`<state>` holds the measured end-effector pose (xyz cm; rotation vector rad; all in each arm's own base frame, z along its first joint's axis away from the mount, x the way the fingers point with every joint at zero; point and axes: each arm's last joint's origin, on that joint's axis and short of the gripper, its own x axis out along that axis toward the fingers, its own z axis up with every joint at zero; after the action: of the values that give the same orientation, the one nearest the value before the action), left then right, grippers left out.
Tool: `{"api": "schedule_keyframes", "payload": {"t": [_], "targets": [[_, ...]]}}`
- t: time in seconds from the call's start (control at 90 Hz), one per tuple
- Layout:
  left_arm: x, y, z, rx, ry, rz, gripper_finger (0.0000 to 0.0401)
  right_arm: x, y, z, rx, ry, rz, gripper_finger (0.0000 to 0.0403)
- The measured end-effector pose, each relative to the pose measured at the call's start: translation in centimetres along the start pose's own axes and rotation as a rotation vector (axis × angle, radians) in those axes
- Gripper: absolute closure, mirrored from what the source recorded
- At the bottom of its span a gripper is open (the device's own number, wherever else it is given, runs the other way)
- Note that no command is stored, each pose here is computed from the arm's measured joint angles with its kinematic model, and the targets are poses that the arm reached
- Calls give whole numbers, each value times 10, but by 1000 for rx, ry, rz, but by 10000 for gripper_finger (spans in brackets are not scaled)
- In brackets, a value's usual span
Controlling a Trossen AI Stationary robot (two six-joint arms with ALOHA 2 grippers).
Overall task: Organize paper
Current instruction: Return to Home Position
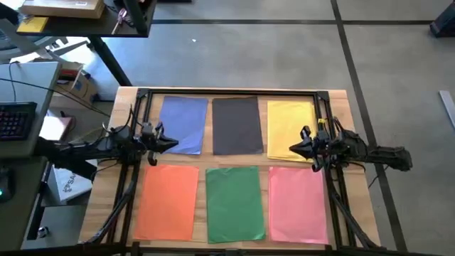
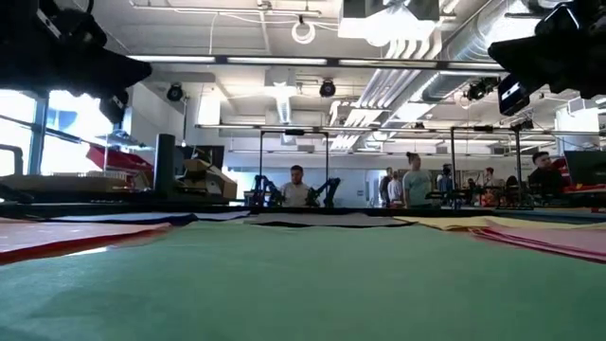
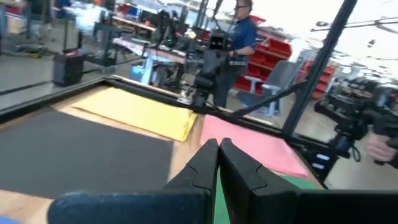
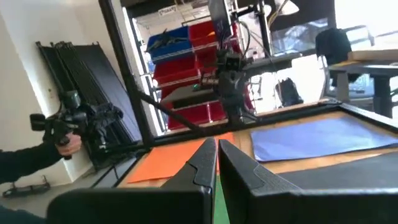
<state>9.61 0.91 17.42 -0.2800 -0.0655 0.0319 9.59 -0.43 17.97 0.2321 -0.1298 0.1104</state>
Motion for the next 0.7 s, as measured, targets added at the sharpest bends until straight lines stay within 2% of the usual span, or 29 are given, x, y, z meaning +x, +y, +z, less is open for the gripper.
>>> {"api": "schedule_keyframes", "payload": {"t": [0.333, 0.5, 0.7], "targets": [[1, -4, -3, 59, 17, -52, 401, -1, -6, 0, -6, 1, -51, 403], [0, -9, -6, 55, 41, -104, 401, -1, -8, -7, 28, 80, -74, 403], [0, -11, -9, 110, 66, -108, 401, 0, -8, -9, -90, 105, -36, 403]]}}
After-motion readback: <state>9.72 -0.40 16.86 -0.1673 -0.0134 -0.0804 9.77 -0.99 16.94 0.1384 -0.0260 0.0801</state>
